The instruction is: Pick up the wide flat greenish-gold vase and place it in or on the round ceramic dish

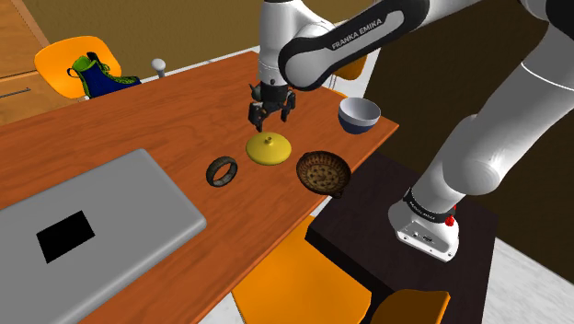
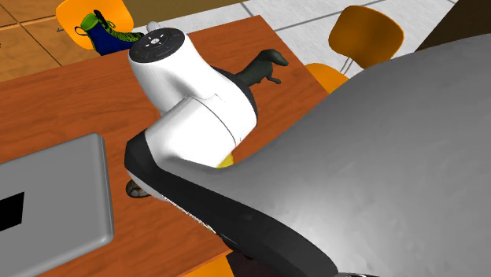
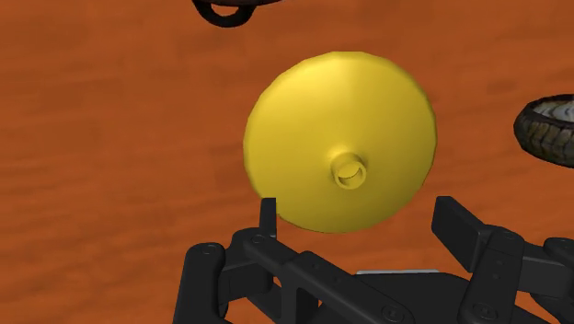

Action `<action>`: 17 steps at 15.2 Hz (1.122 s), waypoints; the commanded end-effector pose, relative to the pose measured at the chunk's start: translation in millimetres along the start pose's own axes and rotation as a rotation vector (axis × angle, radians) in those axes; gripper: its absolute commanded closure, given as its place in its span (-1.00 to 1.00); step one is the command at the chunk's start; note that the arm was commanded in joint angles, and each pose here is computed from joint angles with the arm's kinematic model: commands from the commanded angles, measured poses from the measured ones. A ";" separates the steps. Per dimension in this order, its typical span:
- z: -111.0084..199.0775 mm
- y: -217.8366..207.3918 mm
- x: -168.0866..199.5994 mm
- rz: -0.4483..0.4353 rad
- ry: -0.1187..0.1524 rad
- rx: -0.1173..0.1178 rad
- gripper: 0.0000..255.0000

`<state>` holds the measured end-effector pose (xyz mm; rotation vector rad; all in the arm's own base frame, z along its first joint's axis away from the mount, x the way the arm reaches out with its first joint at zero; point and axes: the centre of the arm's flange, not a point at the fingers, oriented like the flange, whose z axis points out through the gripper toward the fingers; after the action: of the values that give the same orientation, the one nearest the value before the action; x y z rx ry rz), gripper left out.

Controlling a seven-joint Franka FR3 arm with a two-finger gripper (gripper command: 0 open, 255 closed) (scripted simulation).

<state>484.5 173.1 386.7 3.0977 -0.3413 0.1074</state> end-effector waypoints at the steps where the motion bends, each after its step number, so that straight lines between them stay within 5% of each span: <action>1: 10.1 -9.2 5.8 0.005 0.001 0.004 -1.00; 7: 44.8 -9.3 5.8 0.005 0.001 0.004 -1.00; 15: 44.8 -9.3 5.8 0.005 0.001 0.004 -1.00; 16: 44.8 -9.3 5.8 0.005 0.001 0.004 1.00; 17: 44.8 -9.3 5.8 0.005 0.001 0.004 1.00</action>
<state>495.1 179.5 342.3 3.1006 -0.3493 0.1095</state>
